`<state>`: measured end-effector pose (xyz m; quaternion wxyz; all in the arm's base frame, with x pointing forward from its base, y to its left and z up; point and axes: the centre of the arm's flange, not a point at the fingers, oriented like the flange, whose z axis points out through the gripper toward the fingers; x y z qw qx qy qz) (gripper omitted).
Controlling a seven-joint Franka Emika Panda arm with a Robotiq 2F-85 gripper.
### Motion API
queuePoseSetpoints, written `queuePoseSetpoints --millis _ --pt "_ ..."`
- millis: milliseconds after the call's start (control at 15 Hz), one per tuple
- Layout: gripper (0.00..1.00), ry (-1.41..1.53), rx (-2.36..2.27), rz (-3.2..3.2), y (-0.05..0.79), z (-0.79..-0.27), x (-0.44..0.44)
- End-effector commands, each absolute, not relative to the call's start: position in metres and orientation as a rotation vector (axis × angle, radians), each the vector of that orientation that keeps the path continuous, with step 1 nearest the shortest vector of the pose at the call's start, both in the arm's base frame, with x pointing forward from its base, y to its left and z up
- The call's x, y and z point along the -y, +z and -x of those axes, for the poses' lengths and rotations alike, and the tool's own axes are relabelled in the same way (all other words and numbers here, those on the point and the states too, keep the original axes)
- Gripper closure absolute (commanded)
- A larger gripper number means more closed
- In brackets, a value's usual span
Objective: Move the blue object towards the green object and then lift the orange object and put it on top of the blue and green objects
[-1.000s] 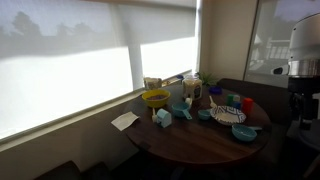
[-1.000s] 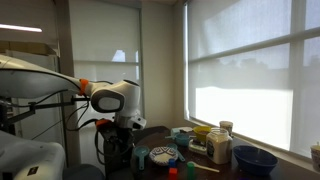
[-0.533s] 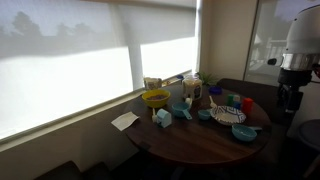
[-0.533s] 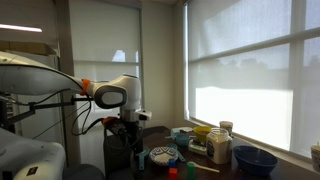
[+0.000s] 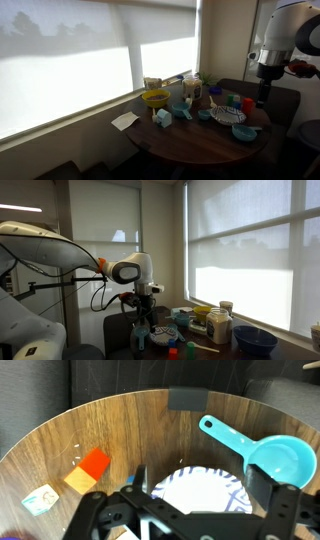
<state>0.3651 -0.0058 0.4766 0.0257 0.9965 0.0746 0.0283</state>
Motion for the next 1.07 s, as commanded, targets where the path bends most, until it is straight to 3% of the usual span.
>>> queuePoseSetpoints --millis 0,267,1000 --pt "0.0 0.078 -0.232 -3.081 0.474 -0.366 0.006" --pt "0.0 0.092 -0.233 -3.08 0.477 -0.363 0.006" --pt "0.0 0.227 0.471 -3.034 0.456 -0.399 0.035"
